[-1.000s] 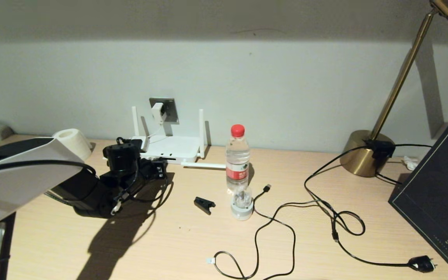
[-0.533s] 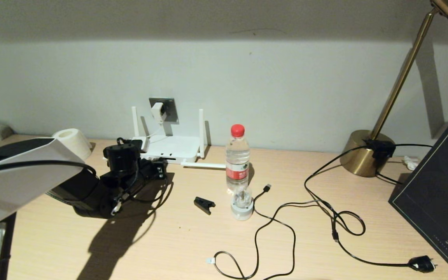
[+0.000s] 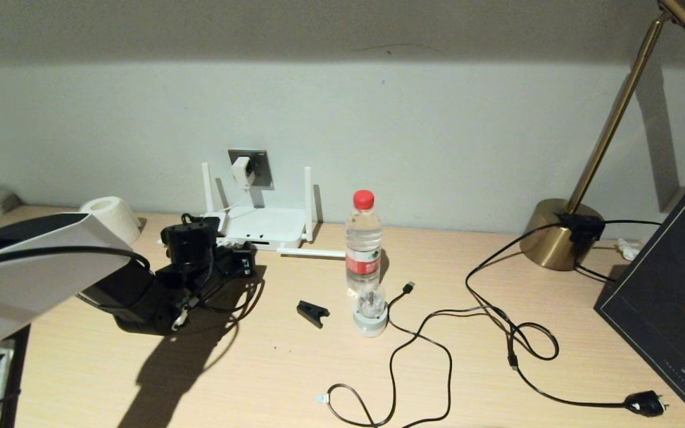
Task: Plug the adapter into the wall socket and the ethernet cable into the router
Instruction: Plug cable into router interface
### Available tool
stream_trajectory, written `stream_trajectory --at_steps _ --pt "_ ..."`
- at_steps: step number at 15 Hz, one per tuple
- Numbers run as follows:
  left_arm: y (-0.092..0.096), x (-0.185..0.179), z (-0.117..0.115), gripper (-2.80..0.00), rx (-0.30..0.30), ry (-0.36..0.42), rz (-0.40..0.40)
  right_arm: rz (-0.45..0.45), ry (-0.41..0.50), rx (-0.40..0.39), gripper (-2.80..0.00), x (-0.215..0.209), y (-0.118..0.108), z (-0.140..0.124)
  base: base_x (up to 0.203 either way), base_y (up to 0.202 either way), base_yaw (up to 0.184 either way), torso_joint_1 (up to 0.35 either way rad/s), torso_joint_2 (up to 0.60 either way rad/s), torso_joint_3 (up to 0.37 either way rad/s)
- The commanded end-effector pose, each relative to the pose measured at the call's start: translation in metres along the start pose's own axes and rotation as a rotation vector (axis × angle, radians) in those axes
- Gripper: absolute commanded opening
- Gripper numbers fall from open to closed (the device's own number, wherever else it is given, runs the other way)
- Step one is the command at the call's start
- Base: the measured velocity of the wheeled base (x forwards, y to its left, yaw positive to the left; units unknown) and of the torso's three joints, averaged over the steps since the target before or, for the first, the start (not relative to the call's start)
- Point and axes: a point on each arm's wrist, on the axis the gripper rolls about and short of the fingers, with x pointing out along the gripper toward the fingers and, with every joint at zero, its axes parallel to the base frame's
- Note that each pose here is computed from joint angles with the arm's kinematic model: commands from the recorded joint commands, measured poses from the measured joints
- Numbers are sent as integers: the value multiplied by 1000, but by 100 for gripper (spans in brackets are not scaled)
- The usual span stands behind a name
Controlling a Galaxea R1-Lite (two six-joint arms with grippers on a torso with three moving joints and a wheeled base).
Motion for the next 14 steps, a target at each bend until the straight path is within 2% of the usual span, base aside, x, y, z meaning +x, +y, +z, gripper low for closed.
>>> stream_trajectory --at_steps 1,14 --pt "0 1 1 -280 -1 -12 0 2 36 0 -280 2 0 -10 0 0 0 0 0 0" --pt "0 -2 8 -280 -1 -32 -19 2 36 0 -280 2 0 -10 0 0 0 0 0 0"
